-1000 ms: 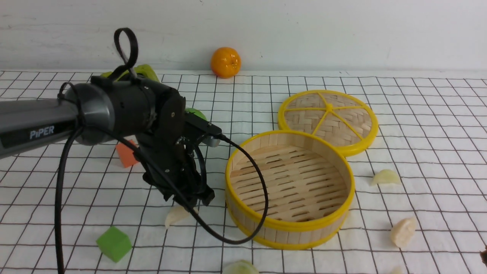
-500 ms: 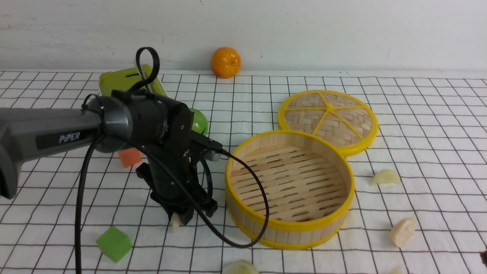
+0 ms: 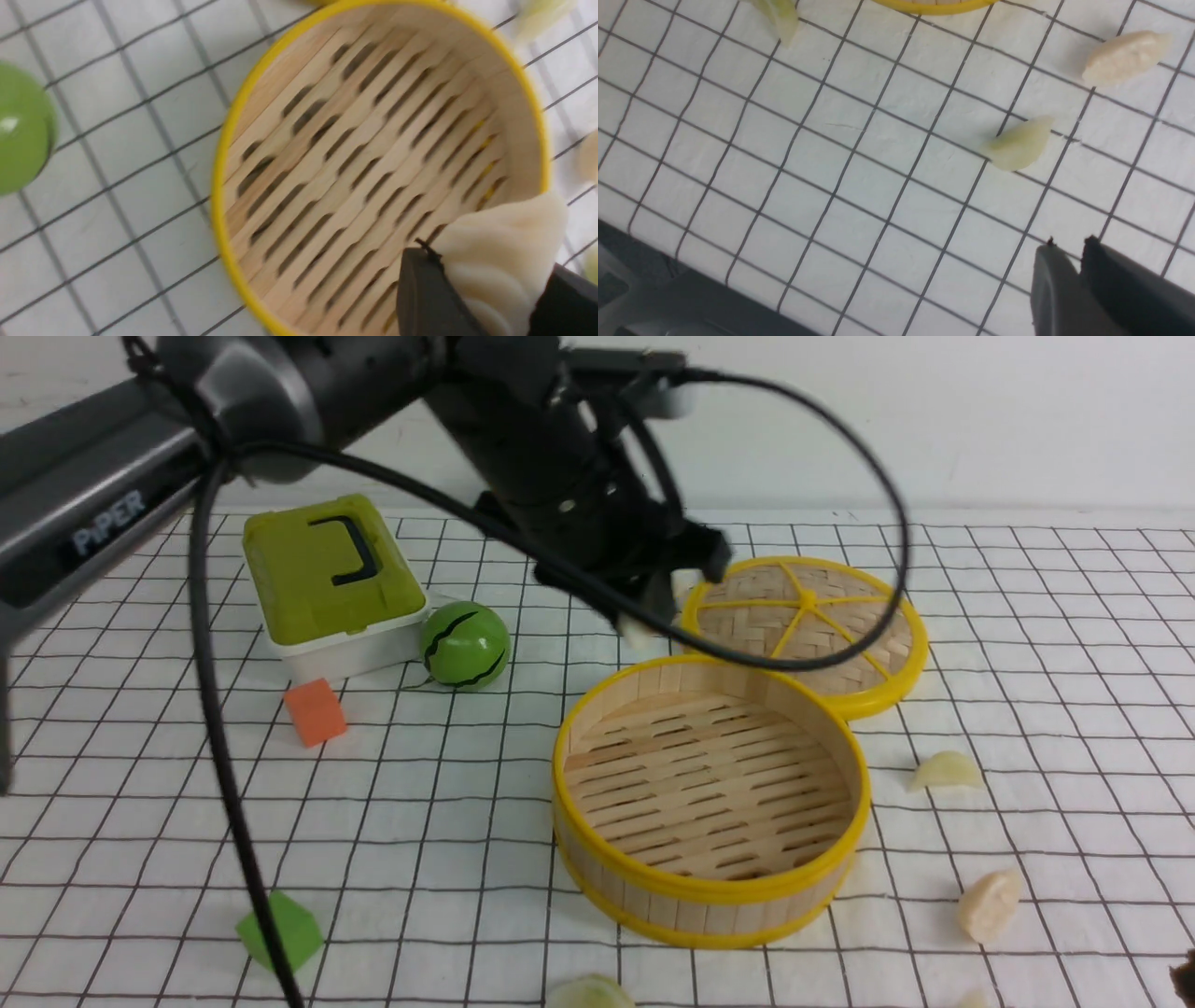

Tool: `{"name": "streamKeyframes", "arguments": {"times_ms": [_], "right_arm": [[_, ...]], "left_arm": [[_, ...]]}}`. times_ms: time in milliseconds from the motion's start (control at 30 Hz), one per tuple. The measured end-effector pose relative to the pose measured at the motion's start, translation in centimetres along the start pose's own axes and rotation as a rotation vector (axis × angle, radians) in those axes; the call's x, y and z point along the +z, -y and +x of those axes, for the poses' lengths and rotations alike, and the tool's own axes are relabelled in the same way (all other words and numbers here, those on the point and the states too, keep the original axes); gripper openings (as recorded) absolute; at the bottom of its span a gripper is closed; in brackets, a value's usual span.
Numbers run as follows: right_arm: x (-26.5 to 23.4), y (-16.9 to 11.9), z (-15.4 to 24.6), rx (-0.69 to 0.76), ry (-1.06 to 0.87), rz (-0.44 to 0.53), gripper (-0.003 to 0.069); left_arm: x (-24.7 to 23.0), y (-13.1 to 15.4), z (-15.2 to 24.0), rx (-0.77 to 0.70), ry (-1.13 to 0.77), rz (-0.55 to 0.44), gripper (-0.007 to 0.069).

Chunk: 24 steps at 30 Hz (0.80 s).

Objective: Put the dumplings into the steamer on the table with the white tablecloth.
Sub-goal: 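Place the dumpling into the bamboo steamer basket with the left gripper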

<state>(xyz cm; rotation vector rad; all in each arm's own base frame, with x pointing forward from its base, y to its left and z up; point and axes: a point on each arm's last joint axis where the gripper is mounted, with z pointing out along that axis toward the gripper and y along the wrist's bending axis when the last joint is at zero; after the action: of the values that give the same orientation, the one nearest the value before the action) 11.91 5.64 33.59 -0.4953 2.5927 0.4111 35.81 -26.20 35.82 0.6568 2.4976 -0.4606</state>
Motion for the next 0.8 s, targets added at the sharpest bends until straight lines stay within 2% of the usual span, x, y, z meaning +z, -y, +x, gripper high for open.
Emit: {"name": "streamKeyframes", "arguments": {"times_ms": [67,167,333,467,733,767,800], "right_arm": [[-0.1,-0.1,0.2,0.004,-0.018,-0.012,0.0086],[-0.9,-0.4,0.8,-0.005,0.002,-0.019,0.009],[-3.1,-1.0,2.5,-0.036,0.11,-0.009,0.0093],[-5.1,-1.4,4.4,-0.071,0.203,0.022,0.0093],[-6.2,-1.4,5.6,-0.095,0.259,0.066,0.0093],[-6.2,-1.3,5.6,-0.096,0.259,0.071,0.0093],[-6.2,-1.3,5.6,-0.095,0.259,0.074,0.0096]], "left_arm": [[0.6,0.8,-0.3,-0.004,0.001,0.005,0.0198],[5.6,1.9,-0.4,-0.043,-0.058,-0.04,0.0198],[11.5,1.1,0.9,-0.106,-0.139,-0.091,0.0198],[15.2,0.6,1.5,-0.149,-0.134,-0.099,0.0198],[18.1,0.3,1.9,-0.182,-0.085,-0.094,0.0198],[18.3,0.2,1.9,-0.183,-0.084,-0.095,0.0209],[18.6,0.2,2.0,-0.184,-0.084,-0.096,0.0259]]}}
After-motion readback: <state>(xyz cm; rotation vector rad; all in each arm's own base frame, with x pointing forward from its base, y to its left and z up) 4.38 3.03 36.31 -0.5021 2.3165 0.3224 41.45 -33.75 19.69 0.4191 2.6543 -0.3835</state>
